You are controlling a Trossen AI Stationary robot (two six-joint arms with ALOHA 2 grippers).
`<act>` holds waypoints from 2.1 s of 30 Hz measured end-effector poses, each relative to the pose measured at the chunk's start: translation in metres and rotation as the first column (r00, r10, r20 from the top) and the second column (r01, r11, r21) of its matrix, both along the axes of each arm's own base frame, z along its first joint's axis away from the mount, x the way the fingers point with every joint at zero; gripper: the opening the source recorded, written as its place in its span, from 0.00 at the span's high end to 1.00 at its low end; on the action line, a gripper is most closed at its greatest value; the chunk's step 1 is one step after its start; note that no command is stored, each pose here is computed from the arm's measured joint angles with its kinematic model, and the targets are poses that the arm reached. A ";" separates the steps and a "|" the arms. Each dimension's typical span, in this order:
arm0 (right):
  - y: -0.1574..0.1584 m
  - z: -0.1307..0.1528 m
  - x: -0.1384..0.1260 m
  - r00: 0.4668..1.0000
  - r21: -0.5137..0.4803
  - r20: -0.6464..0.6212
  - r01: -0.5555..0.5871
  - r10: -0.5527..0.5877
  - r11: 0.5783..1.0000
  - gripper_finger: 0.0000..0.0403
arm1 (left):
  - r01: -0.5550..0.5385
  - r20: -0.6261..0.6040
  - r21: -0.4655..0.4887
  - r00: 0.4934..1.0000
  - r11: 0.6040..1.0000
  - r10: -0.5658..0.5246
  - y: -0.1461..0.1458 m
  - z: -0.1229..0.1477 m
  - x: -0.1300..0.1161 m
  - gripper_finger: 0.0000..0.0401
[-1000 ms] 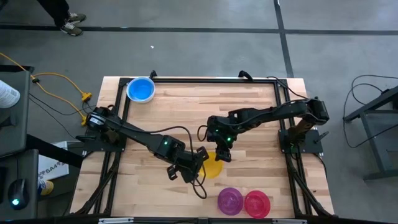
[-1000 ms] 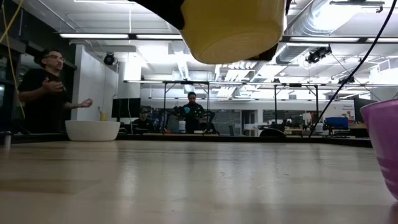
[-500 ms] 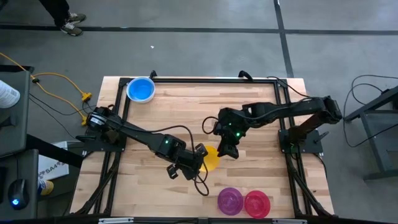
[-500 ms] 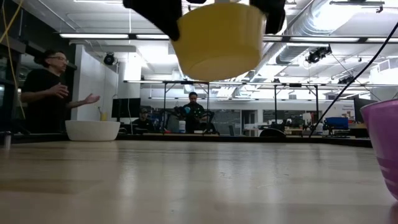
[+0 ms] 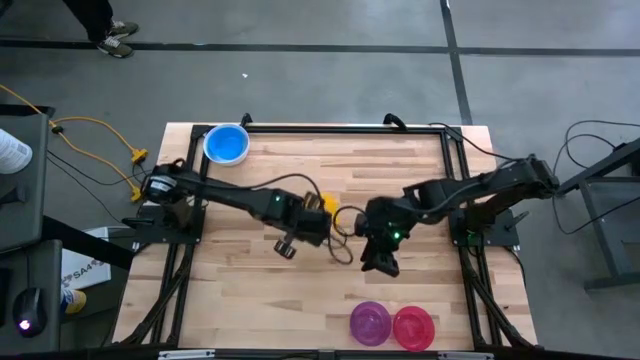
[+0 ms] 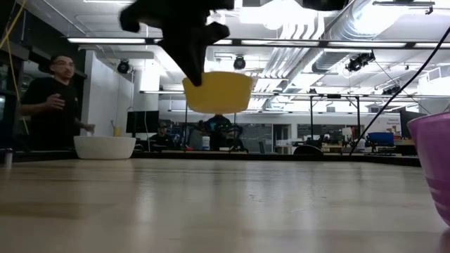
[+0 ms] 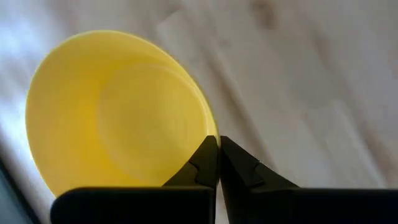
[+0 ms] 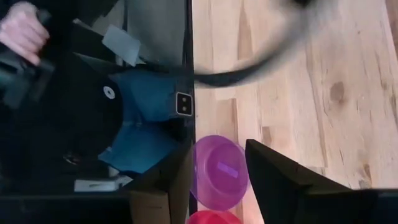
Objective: Nest bowls inside each other
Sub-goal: Stack the yellow bowl on the blue bowl
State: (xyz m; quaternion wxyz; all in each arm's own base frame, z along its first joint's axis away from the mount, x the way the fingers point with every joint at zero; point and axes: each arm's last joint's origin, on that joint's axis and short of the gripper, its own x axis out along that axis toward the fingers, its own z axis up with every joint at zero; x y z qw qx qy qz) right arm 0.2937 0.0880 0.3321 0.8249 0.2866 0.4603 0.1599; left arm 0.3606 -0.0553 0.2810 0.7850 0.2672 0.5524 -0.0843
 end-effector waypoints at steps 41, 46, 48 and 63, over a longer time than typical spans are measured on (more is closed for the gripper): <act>0.063 -0.006 -0.031 0.969 -0.291 0.068 0.247 -0.238 0.924 0.65 | -0.452 0.008 0.019 0.892 0.892 0.452 0.060 -0.042 -0.086 1.00; 0.063 -0.006 -0.031 0.967 -0.287 0.063 0.253 -0.245 0.924 0.65 | -0.507 0.013 0.026 0.862 0.861 0.507 0.071 -0.045 -0.102 1.00; 0.062 -0.006 -0.031 0.967 -0.288 0.063 0.253 -0.246 0.924 0.65 | -0.526 0.027 0.015 0.850 0.850 0.525 0.075 -0.041 -0.107 1.00; 0.064 -0.007 -0.032 0.960 -0.284 0.061 0.278 -0.272 0.918 0.65 | -0.613 0.115 -0.023 0.783 0.790 0.611 0.108 -0.008 -0.143 1.00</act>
